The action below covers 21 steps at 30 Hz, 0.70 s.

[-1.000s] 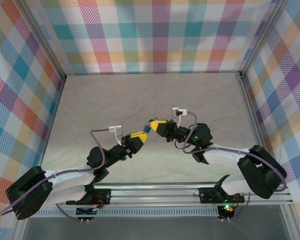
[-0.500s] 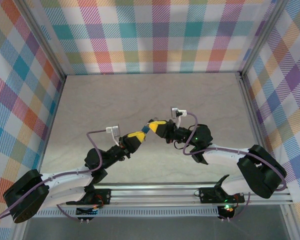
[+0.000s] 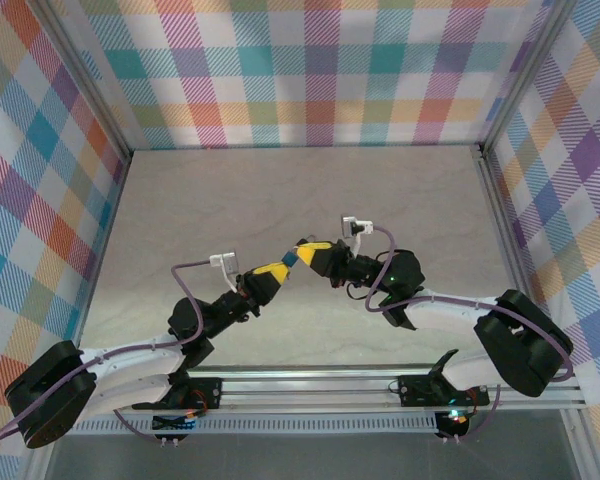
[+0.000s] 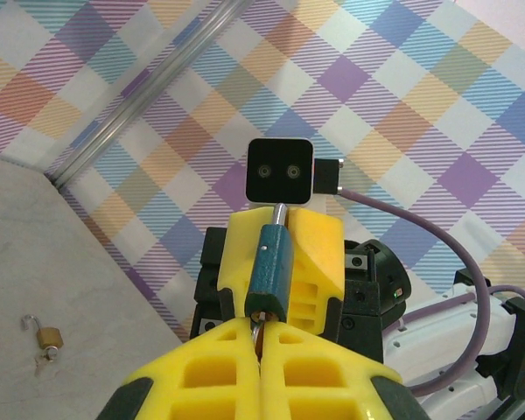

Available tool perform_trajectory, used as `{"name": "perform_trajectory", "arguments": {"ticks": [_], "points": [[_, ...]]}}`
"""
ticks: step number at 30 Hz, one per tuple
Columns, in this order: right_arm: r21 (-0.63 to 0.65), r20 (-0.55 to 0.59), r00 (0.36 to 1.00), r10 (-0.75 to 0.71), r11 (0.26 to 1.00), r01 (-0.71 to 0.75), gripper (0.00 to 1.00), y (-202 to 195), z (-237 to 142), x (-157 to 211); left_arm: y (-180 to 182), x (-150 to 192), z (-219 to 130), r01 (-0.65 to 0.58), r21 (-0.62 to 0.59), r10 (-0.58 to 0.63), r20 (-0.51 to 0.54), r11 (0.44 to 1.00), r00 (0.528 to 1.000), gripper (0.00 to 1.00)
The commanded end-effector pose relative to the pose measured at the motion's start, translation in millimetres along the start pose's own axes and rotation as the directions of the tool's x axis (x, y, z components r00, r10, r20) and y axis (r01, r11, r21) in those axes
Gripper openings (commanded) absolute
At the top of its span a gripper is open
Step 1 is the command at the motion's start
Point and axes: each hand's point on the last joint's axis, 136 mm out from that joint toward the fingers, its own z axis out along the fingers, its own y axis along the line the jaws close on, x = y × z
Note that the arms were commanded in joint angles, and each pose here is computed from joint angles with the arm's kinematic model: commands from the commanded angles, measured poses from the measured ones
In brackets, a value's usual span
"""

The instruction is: Lock with the key

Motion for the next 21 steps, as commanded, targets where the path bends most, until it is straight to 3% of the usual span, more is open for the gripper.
{"name": "perform_trajectory", "arguments": {"ticks": [1, 21], "points": [[-0.008, 0.08, 0.995, -0.057, 0.998, 0.057, 0.0, 9.7, 2.0, -19.6, -15.7, -11.7, -5.6, -0.024, 0.057, 0.021, 0.058, 0.998, 0.998, 0.0], [0.064, 0.155, 0.981, -0.113, 0.993, 0.104, 0.0, 9.0, -3.1, -44.5, -7.1, -6.0, -19.6, 0.002, 0.032, -0.003, 0.058, 0.999, 0.998, 0.0]]}}
